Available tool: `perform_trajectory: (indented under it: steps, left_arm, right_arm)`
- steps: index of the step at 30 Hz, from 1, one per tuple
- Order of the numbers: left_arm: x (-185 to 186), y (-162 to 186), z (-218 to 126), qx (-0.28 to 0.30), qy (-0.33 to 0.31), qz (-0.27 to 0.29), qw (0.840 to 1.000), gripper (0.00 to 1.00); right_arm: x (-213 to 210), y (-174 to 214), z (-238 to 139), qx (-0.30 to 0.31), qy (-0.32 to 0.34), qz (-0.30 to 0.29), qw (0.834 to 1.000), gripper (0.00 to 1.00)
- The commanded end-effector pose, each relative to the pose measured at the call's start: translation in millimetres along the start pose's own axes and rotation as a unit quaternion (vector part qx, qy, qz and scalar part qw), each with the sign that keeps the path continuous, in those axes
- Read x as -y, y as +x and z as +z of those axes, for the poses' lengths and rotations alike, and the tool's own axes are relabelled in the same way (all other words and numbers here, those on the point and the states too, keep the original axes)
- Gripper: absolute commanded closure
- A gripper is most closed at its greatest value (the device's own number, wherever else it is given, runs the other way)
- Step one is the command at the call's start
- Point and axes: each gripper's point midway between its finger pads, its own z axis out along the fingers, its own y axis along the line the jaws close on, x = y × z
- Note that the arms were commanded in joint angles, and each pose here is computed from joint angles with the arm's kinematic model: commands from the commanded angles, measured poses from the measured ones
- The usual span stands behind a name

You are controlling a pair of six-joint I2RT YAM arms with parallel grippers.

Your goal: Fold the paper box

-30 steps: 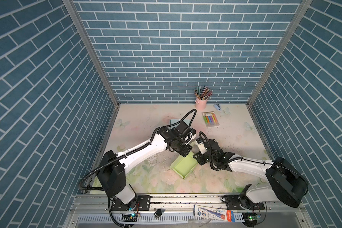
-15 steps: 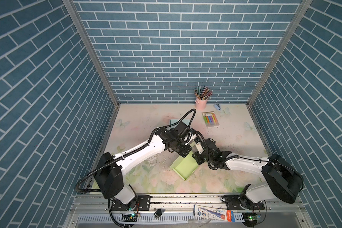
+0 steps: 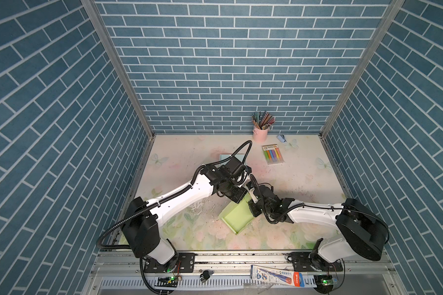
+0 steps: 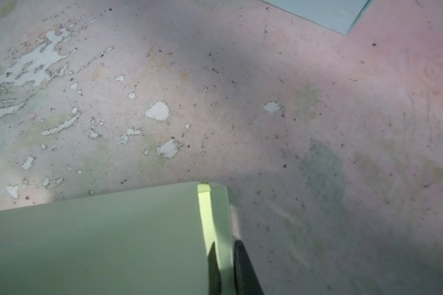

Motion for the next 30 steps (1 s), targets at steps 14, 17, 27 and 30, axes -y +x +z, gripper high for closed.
perform_trajectory:
  steps: [14, 17, 27, 30]
  left_arm:
    - [-3.0, 8.2, -0.6, 0.006, -0.014, 0.023, 1.000, 1.00]
    - [-4.3, 10.5, 1.4, 0.003, -0.017, 0.025, 1.000, 1.00]
    - [-6.7, 11.1, 0.5, 0.000, -0.023, 0.029, 0.999, 1.00]
    - [-6.8, 10.5, 1.0, -0.001, -0.023, 0.028, 0.999, 1.00]
  right_arm:
    - [15.1, 14.7, -6.2, -0.013, 0.056, -0.003, 0.998, 0.79]
    - [11.7, 7.0, -13.0, 0.005, 0.041, 0.007, 0.999, 0.77]
    - [11.8, -5.6, -30.1, 0.045, -0.003, 0.044, 0.998, 0.72]
    - [8.4, -14.7, -38.9, 0.066, -0.015, 0.042, 0.997, 0.69]
